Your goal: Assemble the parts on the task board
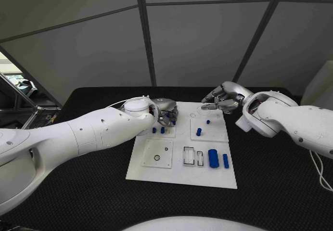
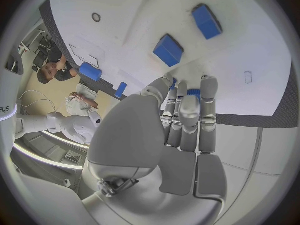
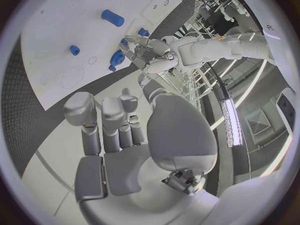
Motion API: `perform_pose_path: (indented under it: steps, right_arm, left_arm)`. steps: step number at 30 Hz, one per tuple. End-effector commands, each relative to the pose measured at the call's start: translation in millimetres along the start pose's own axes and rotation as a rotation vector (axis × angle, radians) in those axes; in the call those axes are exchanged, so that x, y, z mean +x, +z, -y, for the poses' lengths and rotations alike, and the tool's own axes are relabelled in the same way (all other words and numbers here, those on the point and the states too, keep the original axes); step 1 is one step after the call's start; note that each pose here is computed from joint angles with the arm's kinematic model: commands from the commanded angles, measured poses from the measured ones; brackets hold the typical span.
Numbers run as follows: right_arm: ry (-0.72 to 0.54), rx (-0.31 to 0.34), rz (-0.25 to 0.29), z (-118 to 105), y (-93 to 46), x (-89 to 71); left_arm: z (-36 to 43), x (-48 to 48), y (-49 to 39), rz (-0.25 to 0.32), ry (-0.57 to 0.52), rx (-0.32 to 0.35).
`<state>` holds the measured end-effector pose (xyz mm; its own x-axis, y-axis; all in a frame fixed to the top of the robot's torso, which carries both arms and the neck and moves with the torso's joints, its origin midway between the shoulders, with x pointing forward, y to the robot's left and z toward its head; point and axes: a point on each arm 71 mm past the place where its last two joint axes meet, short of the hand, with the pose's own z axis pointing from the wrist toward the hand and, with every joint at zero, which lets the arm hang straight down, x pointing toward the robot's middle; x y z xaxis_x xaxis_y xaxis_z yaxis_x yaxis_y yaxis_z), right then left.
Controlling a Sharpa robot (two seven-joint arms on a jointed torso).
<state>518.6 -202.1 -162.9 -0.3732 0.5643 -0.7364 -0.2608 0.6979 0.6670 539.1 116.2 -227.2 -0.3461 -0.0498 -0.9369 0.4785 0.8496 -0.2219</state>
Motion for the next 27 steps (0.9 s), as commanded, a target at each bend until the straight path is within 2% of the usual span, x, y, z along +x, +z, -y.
perform_pose_path:
  steps: [1,9,21,27]
  right_arm:
    - [-0.001,-0.016,0.006,-2.6,0.6,-0.7]
    - [-0.001,-0.018,0.003,-3.6,1.3,0.2]
    - [-0.001,-0.018,0.001,-3.7,1.5,0.4]
    - [-0.001,-0.018,0.001,-3.6,1.5,0.4]
  left_arm:
    - [0.0,2.8,1.1,-0.025,0.011,-0.002]
    - [1.8,5.0,2.8,-0.033,0.01,0.007]
    - [-0.9,5.8,2.5,-0.037,0.01,0.003]
    - [-0.3,4.0,2.3,-0.008,0.0,0.021]
